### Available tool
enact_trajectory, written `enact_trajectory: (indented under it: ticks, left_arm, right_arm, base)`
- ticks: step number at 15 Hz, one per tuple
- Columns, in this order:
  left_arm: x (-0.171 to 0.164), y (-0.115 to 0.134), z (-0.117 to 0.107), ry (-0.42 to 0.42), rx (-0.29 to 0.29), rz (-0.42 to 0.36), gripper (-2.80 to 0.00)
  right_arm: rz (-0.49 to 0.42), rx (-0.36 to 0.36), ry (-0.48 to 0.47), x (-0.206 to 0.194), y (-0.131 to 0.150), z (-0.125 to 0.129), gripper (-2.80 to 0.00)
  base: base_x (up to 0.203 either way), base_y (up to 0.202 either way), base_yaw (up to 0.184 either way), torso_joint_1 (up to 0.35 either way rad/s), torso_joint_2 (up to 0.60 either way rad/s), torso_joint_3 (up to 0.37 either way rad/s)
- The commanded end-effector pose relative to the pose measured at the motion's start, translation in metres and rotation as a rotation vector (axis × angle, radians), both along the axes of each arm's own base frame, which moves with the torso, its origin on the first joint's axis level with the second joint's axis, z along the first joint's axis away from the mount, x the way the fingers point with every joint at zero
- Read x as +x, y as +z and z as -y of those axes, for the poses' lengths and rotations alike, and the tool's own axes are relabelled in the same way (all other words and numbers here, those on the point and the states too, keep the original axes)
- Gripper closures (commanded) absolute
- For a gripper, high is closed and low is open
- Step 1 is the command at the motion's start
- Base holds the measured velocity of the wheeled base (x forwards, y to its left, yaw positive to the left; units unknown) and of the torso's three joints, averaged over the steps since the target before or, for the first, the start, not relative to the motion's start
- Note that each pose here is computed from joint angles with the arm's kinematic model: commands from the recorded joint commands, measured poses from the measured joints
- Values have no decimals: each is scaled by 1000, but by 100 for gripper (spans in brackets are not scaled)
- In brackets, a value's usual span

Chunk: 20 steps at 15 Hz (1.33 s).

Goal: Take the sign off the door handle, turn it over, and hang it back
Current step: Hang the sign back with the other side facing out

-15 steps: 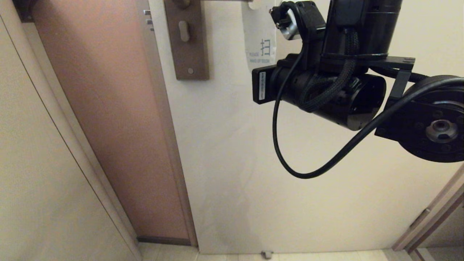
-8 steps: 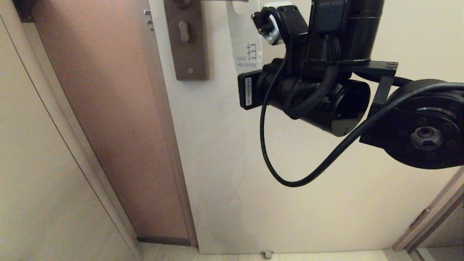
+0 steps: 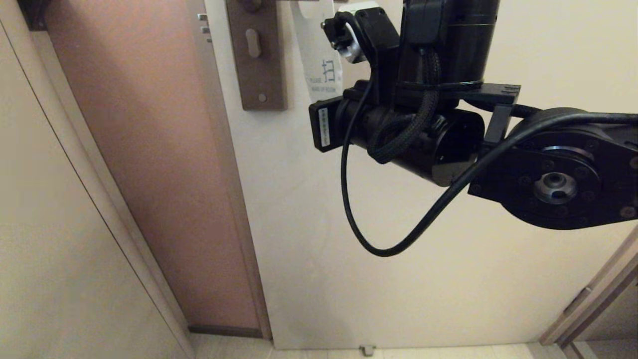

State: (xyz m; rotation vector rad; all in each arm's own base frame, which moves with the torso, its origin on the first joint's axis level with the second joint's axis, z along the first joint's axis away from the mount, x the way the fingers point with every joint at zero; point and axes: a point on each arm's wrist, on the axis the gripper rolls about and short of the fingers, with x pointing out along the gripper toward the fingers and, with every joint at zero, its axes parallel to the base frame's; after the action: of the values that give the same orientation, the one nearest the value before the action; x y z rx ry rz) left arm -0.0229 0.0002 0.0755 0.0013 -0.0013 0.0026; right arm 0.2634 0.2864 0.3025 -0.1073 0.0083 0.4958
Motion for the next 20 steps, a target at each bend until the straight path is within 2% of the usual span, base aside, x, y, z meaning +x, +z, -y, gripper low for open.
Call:
enact_trajectory:
  ticks: [1, 8, 15, 16, 20]
  left_arm:
    - [0, 0, 0, 1, 0, -1, 0]
    - [0, 0, 0, 1, 0, -1, 0]
    - [0, 0, 0, 1, 0, -1, 0]
    - [0, 0, 0, 1, 0, -1, 0]
    - [0, 0, 0, 1, 0, -1, 0]
  right_arm:
    - [4, 1, 13, 0, -2, -9, 0]
    - [-1, -9, 65, -5, -13, -37, 0]
    - [-1, -27, 69, -1, -19, -42, 0]
    - [-2, -28, 69, -1, -20, -42, -280]
    - [-1, -29, 71, -2, -19, -42, -280]
  base:
    - [0, 0, 0, 0, 0, 0]
    - [0, 0, 0, 0, 0, 0]
    - [0, 0, 0, 0, 0, 0]
    - [0, 0, 0, 0, 0, 0]
    - [0, 0, 0, 0, 0, 0]
